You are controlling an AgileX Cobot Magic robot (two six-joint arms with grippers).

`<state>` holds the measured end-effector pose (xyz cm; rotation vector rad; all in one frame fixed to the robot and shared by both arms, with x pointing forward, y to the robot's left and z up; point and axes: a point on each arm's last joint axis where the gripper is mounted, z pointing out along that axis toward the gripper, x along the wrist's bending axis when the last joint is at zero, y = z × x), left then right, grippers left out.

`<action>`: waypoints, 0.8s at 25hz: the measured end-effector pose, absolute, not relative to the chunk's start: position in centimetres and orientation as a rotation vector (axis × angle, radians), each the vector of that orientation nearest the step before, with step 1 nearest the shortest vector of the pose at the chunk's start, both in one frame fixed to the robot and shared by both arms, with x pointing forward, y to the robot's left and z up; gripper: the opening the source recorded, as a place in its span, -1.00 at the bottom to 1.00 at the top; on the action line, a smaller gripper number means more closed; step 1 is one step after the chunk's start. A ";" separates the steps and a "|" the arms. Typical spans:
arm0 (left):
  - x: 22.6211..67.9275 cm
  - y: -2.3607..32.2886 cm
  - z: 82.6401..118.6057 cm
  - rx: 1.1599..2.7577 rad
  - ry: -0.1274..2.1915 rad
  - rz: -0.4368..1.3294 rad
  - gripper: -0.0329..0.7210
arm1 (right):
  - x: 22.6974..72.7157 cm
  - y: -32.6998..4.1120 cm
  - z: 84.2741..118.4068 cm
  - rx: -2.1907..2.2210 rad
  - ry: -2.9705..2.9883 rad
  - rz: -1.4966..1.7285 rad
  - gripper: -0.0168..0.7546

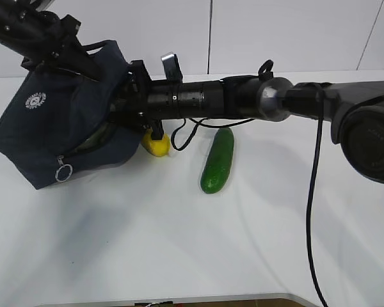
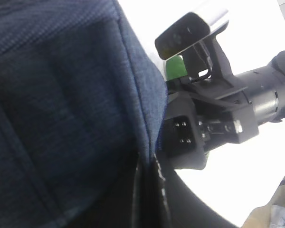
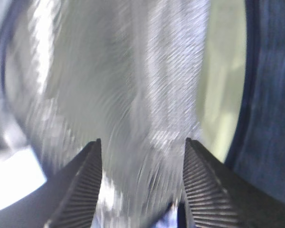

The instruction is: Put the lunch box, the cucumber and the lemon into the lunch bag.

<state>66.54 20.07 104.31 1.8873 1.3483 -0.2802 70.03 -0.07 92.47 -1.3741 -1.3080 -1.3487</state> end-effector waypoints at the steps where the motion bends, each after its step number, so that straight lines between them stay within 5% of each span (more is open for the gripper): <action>1: 66.5 20.0 104.3 1.883 1.354 -0.289 -0.95 | 70.0 -0.1 92.5 -1.362 -1.308 -1.345 0.18; 13: 67.0 24.6 104.8 1.716 1.456 -0.355 -0.95 | 69.5 -1.0 94.4 -1.134 -1.422 -1.339 0.18; 20: 67.0 27.1 104.8 1.685 1.499 -0.366 -0.95 | 69.1 -1.3 99.2 -1.121 -1.777 -1.234 0.18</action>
